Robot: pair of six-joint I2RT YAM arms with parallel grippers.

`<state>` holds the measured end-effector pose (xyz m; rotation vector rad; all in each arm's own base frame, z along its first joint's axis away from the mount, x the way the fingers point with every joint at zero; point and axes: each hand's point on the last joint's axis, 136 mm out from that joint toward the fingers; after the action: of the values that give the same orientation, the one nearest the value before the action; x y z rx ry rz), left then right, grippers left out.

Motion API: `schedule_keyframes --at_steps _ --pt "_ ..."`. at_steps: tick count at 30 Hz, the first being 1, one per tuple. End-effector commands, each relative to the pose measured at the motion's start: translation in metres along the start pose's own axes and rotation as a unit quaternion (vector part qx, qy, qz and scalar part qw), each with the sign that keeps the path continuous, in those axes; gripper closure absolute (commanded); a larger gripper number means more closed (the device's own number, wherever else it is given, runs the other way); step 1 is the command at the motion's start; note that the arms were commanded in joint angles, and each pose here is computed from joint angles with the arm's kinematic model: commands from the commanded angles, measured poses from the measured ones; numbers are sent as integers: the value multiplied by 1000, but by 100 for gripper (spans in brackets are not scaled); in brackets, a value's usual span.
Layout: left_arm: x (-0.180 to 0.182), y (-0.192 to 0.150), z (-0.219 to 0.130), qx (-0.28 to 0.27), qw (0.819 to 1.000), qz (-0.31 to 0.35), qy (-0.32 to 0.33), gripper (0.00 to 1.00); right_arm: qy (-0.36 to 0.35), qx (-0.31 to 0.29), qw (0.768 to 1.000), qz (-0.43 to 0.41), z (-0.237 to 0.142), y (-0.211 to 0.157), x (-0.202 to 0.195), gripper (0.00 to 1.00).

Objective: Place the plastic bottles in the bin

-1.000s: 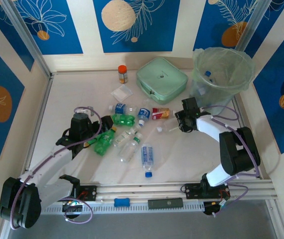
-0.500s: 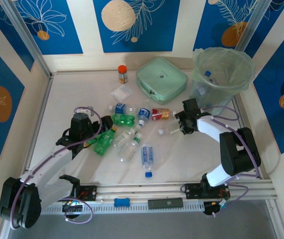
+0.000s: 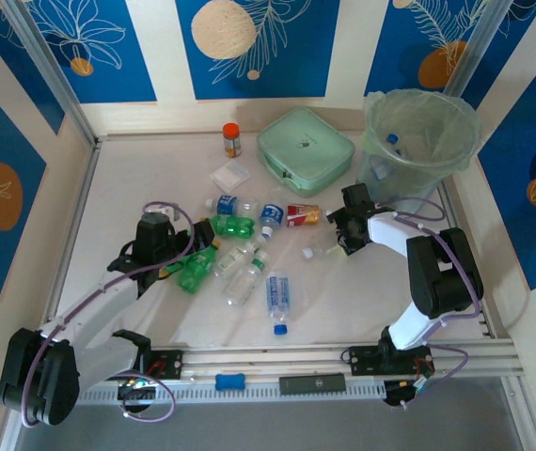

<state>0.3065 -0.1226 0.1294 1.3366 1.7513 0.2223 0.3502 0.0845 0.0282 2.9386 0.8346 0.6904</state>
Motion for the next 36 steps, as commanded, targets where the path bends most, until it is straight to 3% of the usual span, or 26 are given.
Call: schedule_keyframes --at_steps 1,9,19,30,36 --pt "-6 10 -2 -7 1000 12 -9 1 -51 12 999 -7 9 -4 -25 25" --pt "-1 4 -2 -5 1000 12 -6 1 -44 5 999 -13 4 -2 -25 44" --pt "-10 0 3 3 1000 22 -17 1 25 -24 991 -129 -57 1 10 49" --pt "-49 -7 13 16 998 53 -44 1 215 -53 913 -342 -182 -15 99 53" --pt "-74 -14 20 29 995 70 -63 1 281 -120 876 -372 -271 26 139 53"
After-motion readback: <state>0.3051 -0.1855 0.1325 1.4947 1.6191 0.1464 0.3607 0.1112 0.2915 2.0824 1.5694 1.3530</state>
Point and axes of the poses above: each hand's point on the last joint's axis, 136 mm out from that joint toward the fingers, its own z axis out along the fingers, its own x axis along the line the jaws close on, y = z × x, and after that the axes turned 3 degrees about -z, right-handed
